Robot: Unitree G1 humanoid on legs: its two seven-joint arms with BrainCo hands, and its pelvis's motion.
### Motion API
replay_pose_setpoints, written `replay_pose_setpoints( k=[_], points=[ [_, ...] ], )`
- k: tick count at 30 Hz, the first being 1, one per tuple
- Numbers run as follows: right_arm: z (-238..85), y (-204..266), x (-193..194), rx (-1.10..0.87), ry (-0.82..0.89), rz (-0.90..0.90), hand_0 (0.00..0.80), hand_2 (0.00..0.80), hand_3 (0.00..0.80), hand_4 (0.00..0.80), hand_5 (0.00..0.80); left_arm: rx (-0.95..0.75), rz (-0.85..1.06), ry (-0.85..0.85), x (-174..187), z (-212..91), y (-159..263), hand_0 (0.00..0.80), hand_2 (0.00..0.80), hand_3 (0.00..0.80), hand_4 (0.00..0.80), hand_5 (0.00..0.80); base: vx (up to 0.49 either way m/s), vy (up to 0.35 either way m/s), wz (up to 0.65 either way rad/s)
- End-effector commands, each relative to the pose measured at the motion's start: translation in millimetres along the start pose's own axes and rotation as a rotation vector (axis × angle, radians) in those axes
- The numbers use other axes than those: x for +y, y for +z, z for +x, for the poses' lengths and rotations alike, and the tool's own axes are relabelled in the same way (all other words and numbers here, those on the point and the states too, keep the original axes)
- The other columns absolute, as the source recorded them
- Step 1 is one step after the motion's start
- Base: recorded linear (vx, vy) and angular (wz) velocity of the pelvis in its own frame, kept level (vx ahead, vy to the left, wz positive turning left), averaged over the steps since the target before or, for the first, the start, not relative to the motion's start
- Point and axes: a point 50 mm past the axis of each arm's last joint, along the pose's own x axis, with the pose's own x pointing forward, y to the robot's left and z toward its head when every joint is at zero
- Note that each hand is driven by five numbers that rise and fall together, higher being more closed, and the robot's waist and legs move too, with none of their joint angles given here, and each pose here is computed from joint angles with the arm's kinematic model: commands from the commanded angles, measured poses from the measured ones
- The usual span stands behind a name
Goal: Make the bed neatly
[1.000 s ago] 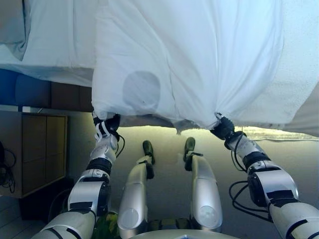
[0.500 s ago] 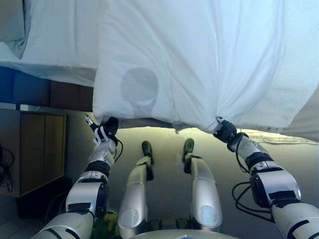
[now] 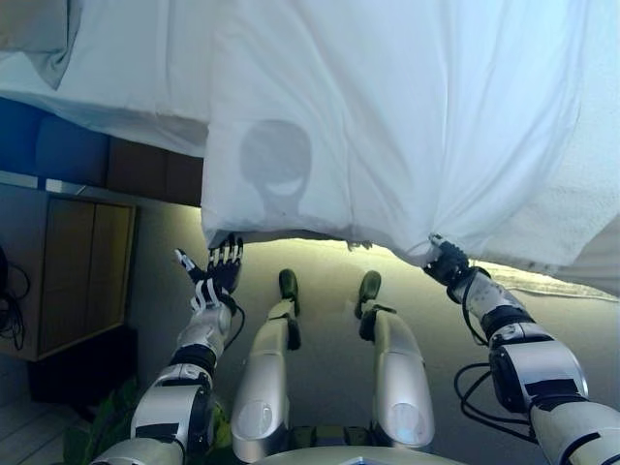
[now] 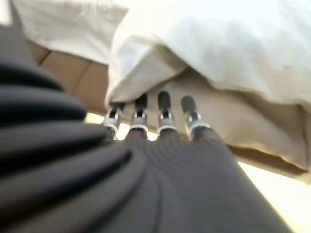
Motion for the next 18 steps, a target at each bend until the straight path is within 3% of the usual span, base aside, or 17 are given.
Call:
replay_pose_setpoints(
  k=[1, 18],
  points=[
    [-7.3, -65.9, -25.3, 0.223, -0.088, 0.028, 0.0, 0.0, 0.0, 0.0, 0.0, 0.001, 0.05, -0.081, 1.8, -8.7, 7.1, 0.0, 0.0, 0.0, 0.0, 0.0, 0.011, -0.081, 0.1],
    [-18.0, -109.7, -28.6, 0.463, -0.071, 0.076, 0.0, 0.0, 0.0, 0.0, 0.0, 0.096, 0.126, -0.268, -3.9, -14.9, -3.4, 0.0, 0.0, 0.0, 0.0, 0.0, 0.017, -0.02, 0.02]
  ],
)
